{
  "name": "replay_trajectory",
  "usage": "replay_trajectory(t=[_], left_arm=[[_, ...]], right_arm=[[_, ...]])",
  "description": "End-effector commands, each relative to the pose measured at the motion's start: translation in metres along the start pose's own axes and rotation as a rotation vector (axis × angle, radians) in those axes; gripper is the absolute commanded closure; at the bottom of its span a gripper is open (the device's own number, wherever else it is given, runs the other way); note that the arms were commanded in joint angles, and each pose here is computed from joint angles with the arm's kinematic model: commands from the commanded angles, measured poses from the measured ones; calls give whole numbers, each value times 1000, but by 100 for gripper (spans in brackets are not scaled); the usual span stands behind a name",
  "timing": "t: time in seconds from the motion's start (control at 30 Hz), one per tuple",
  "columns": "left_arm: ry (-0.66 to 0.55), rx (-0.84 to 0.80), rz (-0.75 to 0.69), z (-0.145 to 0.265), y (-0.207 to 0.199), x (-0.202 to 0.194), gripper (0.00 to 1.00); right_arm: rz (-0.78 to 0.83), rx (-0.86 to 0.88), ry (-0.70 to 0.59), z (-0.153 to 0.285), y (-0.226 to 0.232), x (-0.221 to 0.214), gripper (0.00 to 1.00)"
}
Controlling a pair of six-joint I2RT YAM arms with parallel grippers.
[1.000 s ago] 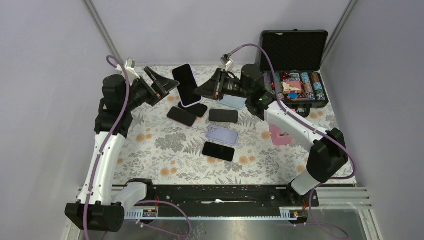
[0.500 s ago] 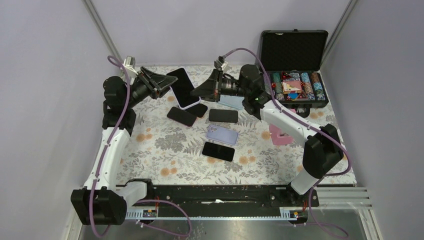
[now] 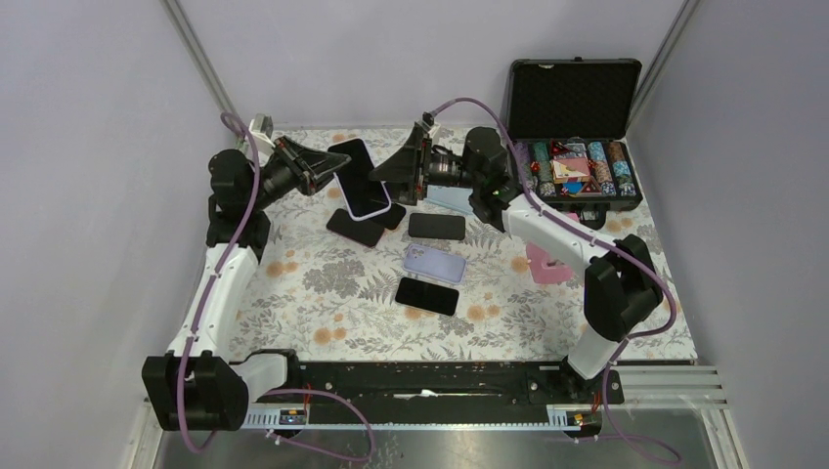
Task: Take the phone out of the phone case
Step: Pick up the phone at the center of the board, then remove the phone case from the phone.
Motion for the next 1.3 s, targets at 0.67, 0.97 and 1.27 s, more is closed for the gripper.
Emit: replay_trajectory(t=[0.67, 0.97, 1.27], left_arm=[[-168, -184, 189, 19, -25, 27, 100], [-213, -182, 220, 19, -22, 28, 100], [-224, -199, 271, 22, -21, 26, 100]], right_arm=[[170, 255, -191, 23, 39, -8, 39], [217, 236, -134, 11, 45, -21, 55], [213, 289, -148, 7, 49, -20, 84]])
Point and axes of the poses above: each gripper's point midway between its finger pads, its own z axis back along the fingers, its own y axis along the line the jaws close on, x = y × z, the point moved 5 cm from there along z, back along the fingers, and after that the axes turned 6 degrees about -z, right-handed, at the moved point
